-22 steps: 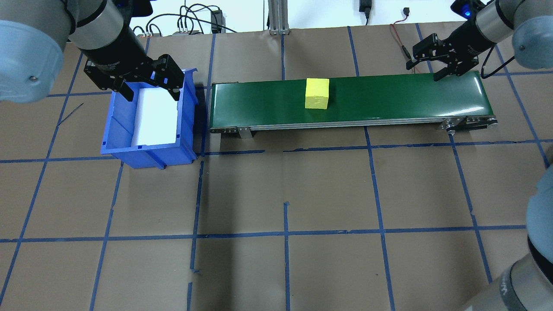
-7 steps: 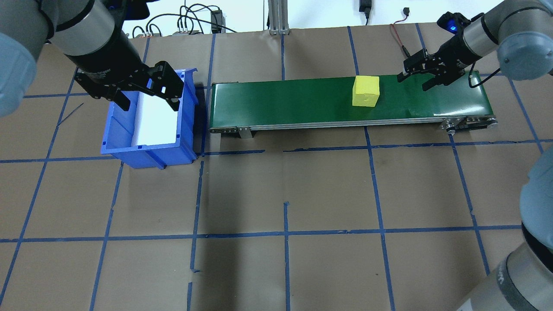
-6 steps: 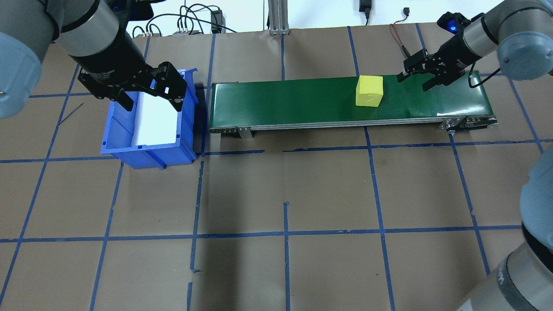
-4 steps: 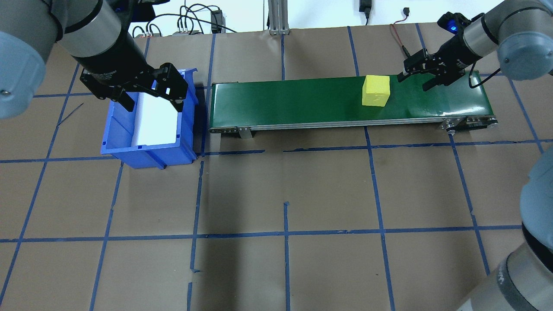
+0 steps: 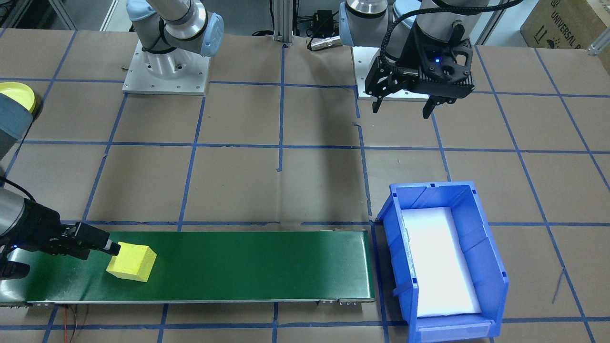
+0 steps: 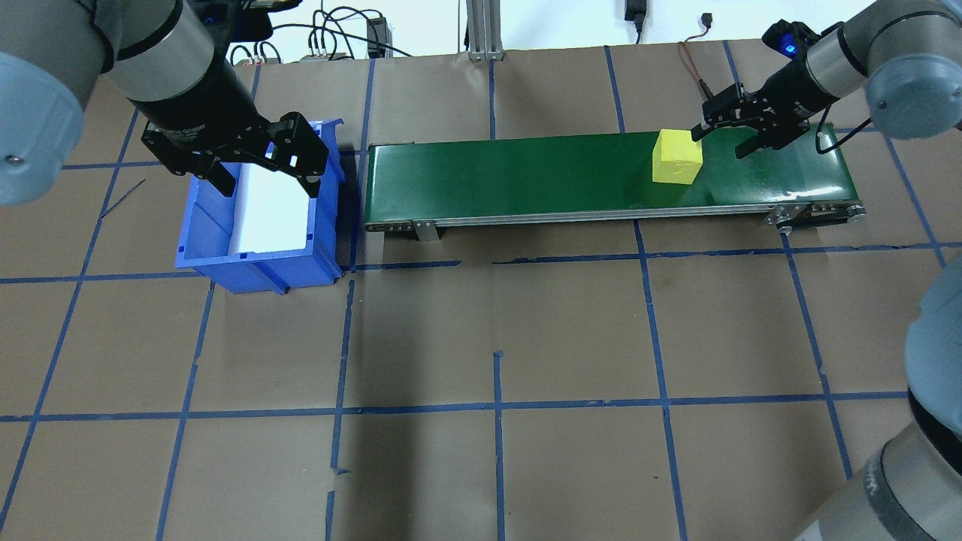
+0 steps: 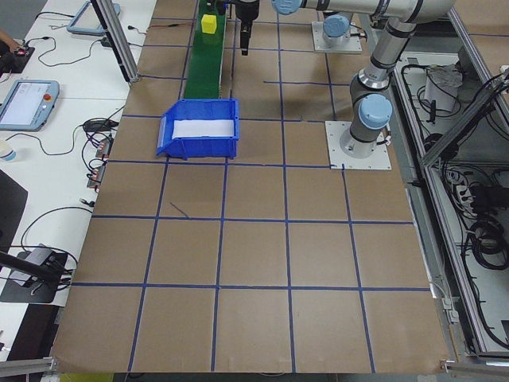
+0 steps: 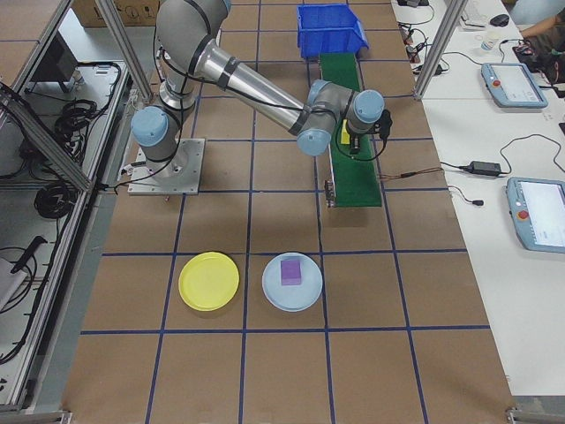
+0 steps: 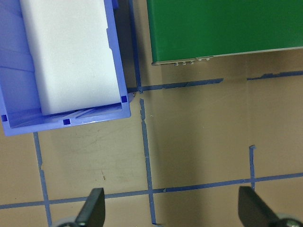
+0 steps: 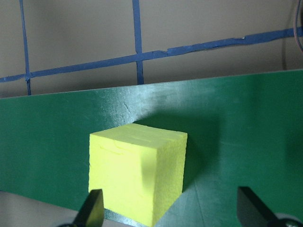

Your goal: Move block left to right into plate

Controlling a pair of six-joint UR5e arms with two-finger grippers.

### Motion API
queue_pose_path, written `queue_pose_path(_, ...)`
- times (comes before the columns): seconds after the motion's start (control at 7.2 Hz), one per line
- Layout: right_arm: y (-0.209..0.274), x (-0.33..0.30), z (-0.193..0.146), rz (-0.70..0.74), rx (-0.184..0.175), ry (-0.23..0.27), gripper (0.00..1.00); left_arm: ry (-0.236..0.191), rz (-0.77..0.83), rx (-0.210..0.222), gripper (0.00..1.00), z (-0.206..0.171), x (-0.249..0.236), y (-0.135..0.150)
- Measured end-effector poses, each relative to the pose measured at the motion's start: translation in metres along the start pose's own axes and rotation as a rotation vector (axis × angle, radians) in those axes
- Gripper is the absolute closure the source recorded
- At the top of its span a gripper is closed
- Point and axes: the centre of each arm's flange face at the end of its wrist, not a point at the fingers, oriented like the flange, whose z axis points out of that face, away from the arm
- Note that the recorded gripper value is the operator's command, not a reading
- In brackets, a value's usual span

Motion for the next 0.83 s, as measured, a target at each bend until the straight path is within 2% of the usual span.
queue_pose_path(0.56,-0.004,0.004,0.005,0.064,0.010,0.022,0.00,-0.001,0.002,-0.007,0.00,0.001,0.000,0.001)
queue_pose_path(0.83,-0.009,0.016,0.016,0.074,0.014,0.095,0.00,-0.003,0.001,-0.006,0.00,0.000,0.000,0.001)
